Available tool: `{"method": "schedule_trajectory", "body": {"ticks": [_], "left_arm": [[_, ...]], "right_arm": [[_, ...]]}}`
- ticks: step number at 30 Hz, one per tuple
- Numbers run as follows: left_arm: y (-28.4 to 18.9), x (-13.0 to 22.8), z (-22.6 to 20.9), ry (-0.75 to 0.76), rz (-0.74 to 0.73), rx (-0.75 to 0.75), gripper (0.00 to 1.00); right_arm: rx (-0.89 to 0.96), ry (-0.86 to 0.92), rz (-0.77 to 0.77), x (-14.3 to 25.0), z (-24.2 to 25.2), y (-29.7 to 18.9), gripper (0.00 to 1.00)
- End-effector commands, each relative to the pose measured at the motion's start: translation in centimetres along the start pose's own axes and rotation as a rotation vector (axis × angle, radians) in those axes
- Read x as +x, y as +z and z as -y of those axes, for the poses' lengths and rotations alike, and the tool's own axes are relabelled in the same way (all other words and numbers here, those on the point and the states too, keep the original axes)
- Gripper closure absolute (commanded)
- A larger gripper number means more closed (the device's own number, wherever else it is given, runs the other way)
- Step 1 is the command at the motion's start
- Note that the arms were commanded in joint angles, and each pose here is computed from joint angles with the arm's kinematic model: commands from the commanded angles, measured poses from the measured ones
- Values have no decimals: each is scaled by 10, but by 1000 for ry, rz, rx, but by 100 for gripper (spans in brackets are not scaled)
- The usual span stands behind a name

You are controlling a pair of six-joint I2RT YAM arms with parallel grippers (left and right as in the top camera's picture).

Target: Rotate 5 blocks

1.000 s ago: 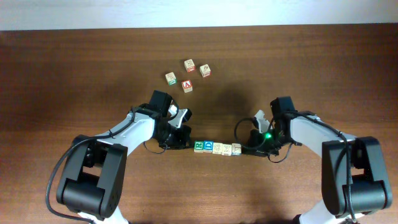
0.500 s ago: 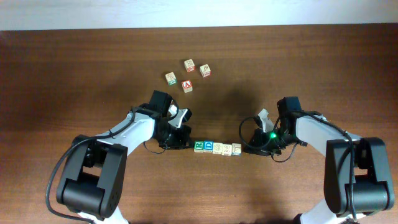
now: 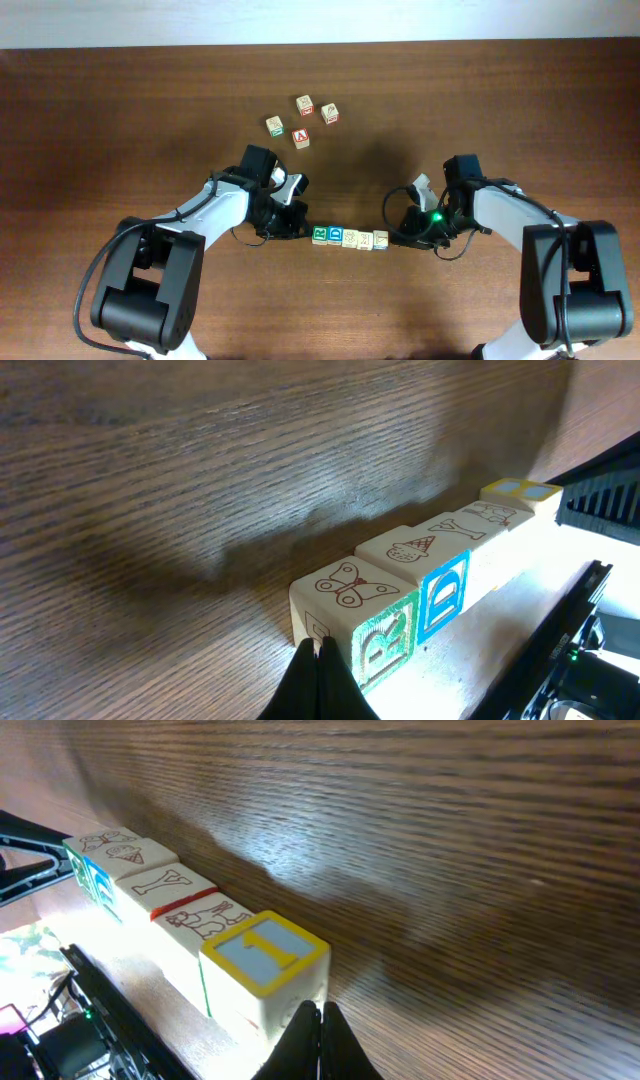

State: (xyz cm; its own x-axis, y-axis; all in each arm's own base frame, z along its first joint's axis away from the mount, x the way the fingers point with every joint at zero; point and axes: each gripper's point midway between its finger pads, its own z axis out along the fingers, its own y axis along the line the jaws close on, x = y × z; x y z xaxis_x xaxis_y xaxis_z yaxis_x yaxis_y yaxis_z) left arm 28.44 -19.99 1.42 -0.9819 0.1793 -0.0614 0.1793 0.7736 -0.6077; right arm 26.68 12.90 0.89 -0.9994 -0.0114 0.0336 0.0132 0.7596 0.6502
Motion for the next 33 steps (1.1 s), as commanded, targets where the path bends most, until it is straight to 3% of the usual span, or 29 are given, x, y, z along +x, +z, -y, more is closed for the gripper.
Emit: {"method": "schedule_trajectory", "body": {"ticks": [1,33], "left_arm": [[-3,-4,8,14,12,21,100],[-3,-4,8,14,12,22,100]], "right_arm": [[-13,17,-14,3,-4,5,96],[-152,5,-9,-1,-41,1,96]]}}
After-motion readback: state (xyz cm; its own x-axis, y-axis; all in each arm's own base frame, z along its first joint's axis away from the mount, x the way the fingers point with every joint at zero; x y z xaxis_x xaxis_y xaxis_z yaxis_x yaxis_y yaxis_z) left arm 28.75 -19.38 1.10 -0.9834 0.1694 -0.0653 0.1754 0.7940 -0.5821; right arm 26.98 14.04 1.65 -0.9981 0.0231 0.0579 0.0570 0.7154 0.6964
